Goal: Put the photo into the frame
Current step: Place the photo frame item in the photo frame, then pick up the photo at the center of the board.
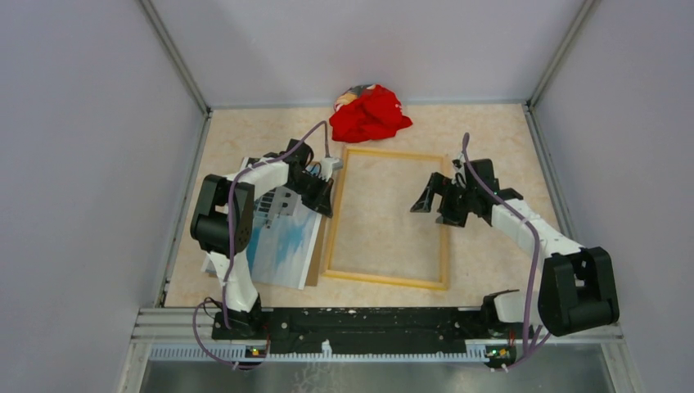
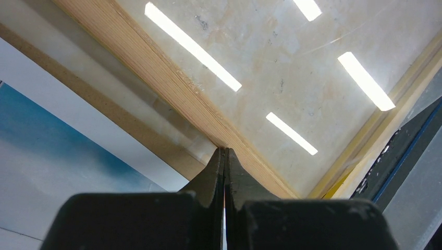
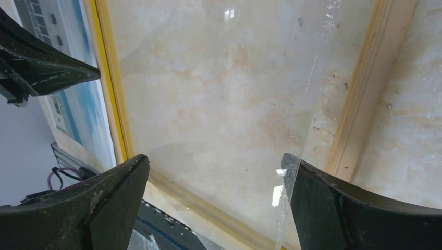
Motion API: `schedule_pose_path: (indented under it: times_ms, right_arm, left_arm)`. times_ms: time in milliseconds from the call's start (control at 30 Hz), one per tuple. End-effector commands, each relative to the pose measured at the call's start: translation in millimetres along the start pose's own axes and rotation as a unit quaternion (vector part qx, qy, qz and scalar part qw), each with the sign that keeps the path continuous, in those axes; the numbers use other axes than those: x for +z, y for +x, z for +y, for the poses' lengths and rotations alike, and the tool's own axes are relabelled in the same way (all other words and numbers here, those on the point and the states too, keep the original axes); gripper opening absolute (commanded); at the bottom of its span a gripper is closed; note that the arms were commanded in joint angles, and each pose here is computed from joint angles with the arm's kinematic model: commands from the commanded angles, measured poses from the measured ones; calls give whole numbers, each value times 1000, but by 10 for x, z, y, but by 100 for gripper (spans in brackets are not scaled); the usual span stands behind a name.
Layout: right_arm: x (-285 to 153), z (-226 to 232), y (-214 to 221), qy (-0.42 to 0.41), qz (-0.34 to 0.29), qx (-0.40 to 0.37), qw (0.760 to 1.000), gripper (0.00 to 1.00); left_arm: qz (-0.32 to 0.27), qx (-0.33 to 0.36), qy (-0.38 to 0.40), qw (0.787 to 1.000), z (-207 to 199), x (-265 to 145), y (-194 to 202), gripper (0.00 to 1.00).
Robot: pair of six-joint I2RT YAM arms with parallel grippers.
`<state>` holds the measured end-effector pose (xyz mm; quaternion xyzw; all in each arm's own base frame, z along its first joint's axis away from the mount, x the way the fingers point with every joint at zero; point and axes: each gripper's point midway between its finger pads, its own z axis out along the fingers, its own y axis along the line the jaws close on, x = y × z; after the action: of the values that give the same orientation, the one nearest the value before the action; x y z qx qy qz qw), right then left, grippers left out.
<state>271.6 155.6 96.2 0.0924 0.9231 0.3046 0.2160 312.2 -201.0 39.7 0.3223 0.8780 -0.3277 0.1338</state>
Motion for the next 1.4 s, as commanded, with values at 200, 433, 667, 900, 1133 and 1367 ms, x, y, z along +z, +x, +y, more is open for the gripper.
schedule_pose_path:
  times_ms: [200, 433, 667, 900, 1133, 1367]
  right_arm:
    - [-59, -44, -158, 37, -23, -26, 999, 99]
    - [-1, -160, -167, 63, -20, -24, 997, 99]
    - [26, -289, -191, 94, -26, -22, 995, 99]
    - [-65, -319, -290, 109, -47, -18, 993, 99]
    - [-140, -510, -384, 110, -69, 29, 991, 99]
    - [-14, -629, -499, 69, -68, 83, 992, 99]
  left_arm:
    - [5, 15, 0, 1000, -6, 50, 18, 0]
    - [5, 17, 0, 1000, -5, 51, 16, 0]
    - [7, 17, 2, 1000, -14, 47, 31, 0]
    - [6, 20, 0, 1000, -18, 31, 25, 0]
    - [4, 20, 9, 1000, -57, 28, 30, 0]
    - [3, 22, 27, 999, -159, 76, 24, 0]
